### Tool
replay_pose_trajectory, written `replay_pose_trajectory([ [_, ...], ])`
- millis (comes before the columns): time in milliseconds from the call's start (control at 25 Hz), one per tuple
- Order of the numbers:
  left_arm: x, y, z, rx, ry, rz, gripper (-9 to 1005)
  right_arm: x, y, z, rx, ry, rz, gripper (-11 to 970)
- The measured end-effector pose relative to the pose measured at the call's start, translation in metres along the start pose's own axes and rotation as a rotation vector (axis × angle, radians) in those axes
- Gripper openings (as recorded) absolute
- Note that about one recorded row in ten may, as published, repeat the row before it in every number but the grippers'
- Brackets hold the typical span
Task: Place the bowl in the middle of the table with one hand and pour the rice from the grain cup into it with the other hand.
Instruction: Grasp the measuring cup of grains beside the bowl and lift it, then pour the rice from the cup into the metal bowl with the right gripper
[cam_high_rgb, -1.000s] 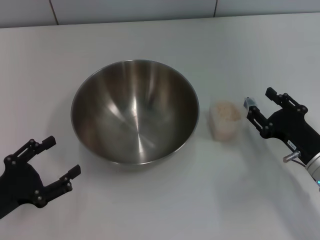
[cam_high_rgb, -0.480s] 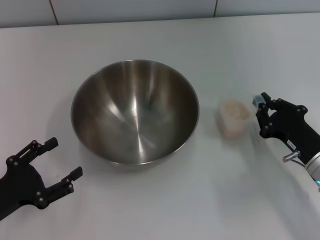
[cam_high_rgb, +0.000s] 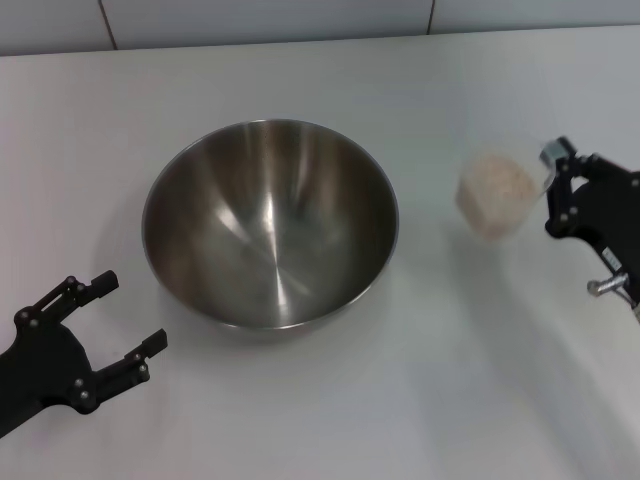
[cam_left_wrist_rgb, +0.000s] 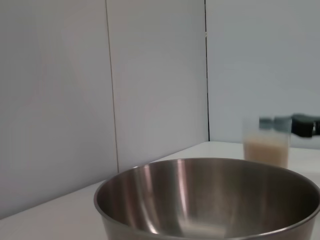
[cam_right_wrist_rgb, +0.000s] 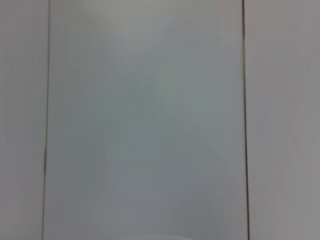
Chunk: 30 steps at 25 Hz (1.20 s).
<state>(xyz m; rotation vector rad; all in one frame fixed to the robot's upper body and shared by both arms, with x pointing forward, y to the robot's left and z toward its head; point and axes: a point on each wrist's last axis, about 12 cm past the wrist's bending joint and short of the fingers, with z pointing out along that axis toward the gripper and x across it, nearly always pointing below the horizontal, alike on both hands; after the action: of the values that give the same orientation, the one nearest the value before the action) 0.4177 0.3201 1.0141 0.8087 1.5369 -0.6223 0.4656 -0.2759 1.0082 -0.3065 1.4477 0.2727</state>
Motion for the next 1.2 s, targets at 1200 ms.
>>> replay_pose_trajectory([
  [1200,-0.004,0.005,0.009,0.021,-0.012,0.001,846,-0.033,0.107,0.065,-0.152,-0.457,-1.670,17],
])
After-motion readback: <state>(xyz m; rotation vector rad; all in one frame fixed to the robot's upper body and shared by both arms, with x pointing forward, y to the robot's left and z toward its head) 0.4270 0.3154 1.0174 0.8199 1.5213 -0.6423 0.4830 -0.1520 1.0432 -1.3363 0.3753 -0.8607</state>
